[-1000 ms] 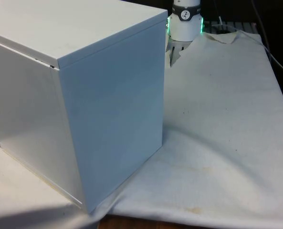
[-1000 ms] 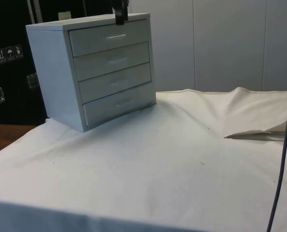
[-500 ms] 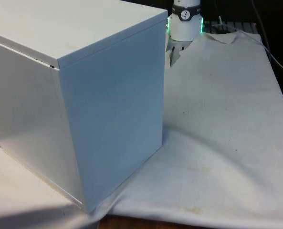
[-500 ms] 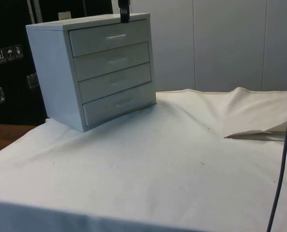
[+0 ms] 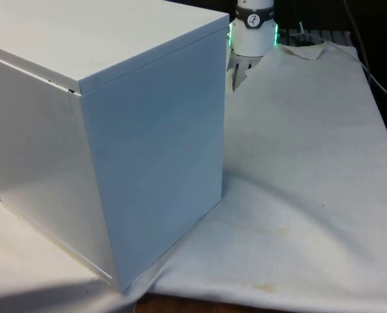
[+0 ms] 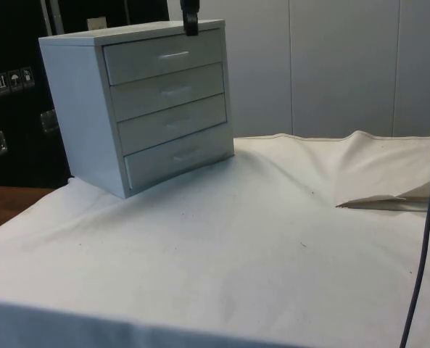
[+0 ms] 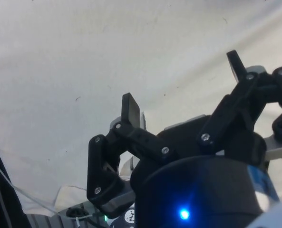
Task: Open the drawer, then close it.
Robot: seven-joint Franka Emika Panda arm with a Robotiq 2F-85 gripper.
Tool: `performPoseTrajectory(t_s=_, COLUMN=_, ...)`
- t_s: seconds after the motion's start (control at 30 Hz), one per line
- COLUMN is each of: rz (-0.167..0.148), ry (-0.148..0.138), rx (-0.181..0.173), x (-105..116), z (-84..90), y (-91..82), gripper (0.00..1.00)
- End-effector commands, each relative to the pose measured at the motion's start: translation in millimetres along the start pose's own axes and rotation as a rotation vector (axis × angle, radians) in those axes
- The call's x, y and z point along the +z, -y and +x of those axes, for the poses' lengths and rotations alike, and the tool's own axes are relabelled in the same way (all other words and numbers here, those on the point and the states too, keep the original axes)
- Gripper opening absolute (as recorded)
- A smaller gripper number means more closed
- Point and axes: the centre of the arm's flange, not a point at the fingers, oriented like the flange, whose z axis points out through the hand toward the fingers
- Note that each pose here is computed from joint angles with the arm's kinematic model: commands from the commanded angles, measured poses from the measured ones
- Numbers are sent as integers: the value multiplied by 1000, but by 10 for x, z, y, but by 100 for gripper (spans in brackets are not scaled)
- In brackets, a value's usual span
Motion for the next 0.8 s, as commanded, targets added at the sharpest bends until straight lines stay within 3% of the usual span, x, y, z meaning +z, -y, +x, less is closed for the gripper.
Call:
performPoseTrajectory(t_s=0.0, rz=-4, ry=-14, rx=-14, x=2, z=-9, y=-3, gripper=100)
performPoseTrajectory(t_s=0.1, rz=-5, ry=-17, rx=-30, x=16, z=-18, y=-20, gripper=100)
performPoseTrajectory(t_s=0.13, rz=-2, ry=-3, rx=-24, x=9, z=-13, y=-23, gripper=100)
performPoseTrajectory(t_s=0.17, rz=-8, ry=-23, rx=-42, x=29, z=-27, y=-38, gripper=100)
performPoseTrajectory(t_s=0.33, rz=-16, ry=-38, rx=-70, x=72, z=-44, y=-67, gripper=100)
performPoseTrajectory(t_s=0.4, rz=-17, ry=-26, rx=-73, x=89, z=-45, y=-72, gripper=100)
performPoseTrajectory(t_s=0.47, rz=-19, ry=-42, rx=-88, x=110, z=-55, y=-75, gripper=100)
performPoseTrajectory(t_s=0.67, rz=-34, ry=-51, rx=-136, x=148, z=-70, y=-91, gripper=100)
performPoseTrajectory(t_s=0.7, rz=-26, ry=-40, rx=-119, x=146, z=-63, y=-92, gripper=100)
performPoseTrajectory(t_s=0.77, rz=-37, ry=-52, rx=-148, x=154, z=-70, y=-97, gripper=100)
